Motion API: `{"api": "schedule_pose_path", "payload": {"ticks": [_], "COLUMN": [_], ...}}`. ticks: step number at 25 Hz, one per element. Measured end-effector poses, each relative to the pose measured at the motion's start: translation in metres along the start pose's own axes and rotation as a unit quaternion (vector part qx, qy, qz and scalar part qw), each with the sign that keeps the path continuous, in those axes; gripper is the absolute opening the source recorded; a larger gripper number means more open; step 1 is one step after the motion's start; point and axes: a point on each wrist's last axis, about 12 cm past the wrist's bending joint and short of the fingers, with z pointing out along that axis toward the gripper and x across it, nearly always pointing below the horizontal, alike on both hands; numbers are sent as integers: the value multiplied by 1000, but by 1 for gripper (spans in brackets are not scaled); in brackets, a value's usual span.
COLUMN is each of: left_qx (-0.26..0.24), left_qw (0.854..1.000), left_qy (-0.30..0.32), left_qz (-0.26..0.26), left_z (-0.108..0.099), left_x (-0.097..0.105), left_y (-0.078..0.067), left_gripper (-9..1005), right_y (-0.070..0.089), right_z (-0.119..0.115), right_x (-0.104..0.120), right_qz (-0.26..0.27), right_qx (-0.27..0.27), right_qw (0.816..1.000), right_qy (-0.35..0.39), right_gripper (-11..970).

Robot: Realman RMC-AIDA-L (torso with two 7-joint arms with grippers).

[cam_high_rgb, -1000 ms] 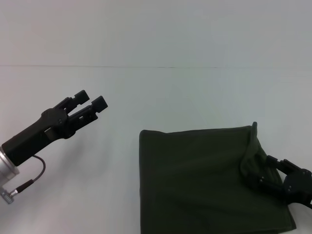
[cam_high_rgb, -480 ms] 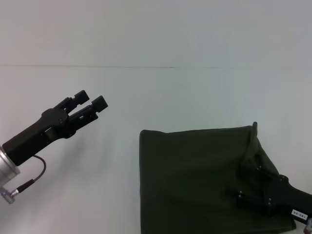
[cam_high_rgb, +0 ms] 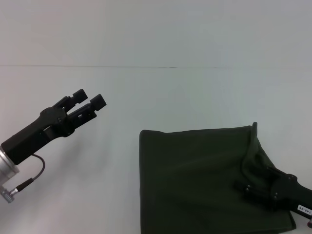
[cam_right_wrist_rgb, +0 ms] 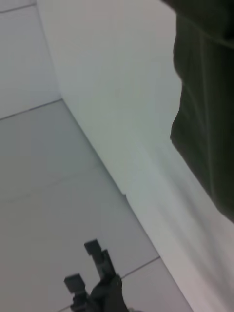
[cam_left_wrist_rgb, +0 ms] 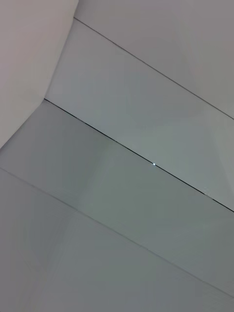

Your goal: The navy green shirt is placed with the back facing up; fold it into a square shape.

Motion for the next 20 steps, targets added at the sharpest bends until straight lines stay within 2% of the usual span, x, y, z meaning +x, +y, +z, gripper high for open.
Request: {"api": "schedule_pose_path", "payload": {"ticks": [7,14,20], "left_qx": [-4,-4,-4], "left_qw": [1000,1000,1000], "left_qy": [0,-1,-1], "left_qz": [-1,-3,-4], "left_z": [0,1,1], "left_x": [1,1,2], "left_y": [1,1,0], "left_gripper": [947,946,946], "right_y": [-6,8,14], "right_z": [-10,-10,8], "right_x": [1,-6,-5], "right_qz": [14,-12,-12], "right_qx": [35,-22,-52], "right_qw": [999,998,998], "right_qy": [-22,-50,-28], "right_gripper": [915,915,915]}}
